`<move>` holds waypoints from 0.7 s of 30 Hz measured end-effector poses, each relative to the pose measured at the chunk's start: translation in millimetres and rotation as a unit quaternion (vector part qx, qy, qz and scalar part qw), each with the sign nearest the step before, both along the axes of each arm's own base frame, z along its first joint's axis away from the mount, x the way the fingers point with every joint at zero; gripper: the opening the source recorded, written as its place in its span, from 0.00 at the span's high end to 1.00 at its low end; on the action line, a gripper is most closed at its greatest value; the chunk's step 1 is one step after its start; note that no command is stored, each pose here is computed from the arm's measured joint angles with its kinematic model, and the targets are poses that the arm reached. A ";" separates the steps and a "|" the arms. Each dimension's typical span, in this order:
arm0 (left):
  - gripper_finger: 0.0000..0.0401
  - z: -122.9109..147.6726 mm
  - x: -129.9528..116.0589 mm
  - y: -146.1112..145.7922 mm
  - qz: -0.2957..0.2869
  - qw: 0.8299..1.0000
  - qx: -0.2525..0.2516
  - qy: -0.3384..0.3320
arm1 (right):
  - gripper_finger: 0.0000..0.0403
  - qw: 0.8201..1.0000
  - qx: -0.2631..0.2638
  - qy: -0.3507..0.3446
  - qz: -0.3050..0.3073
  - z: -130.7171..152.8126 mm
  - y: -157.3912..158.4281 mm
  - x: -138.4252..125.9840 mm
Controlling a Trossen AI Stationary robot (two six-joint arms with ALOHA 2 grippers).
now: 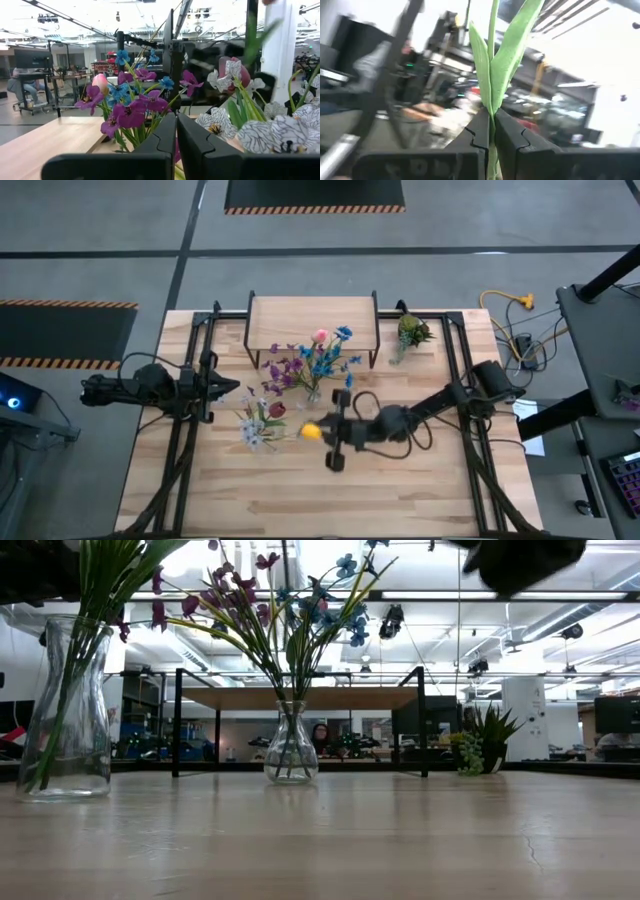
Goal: Pick and place flowers into a vace then onto a shelf
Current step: Put the yellow flower into the right transparent vase
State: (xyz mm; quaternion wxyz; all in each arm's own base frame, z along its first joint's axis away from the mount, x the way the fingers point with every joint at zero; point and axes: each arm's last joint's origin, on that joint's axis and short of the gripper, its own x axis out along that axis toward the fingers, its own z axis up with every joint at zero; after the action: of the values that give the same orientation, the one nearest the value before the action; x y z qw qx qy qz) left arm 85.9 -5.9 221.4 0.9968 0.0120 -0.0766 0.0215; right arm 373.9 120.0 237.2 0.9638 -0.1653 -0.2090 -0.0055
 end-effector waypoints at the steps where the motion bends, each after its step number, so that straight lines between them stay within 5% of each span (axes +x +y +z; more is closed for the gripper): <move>1: 1.00 0.0 0.0 0.0 0.000 1.000 0.000 0.000 | 0.98 1.000 -0.006 -0.007 -0.012 -3.8 -6.4 -0.6; 21: 1.00 -0.1 0.0 0.0 0.000 1.000 0.000 0.001 | 0.98 0.989 -0.072 -0.034 -0.124 -23.8 -90.3 11.5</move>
State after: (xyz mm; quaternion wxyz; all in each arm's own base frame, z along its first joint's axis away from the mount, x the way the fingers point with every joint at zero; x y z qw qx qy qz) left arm 85.9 -5.9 221.3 0.9968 0.0121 -0.0760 0.0213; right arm 385.4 29.7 213.4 0.9337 -0.2583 -0.2199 -0.1151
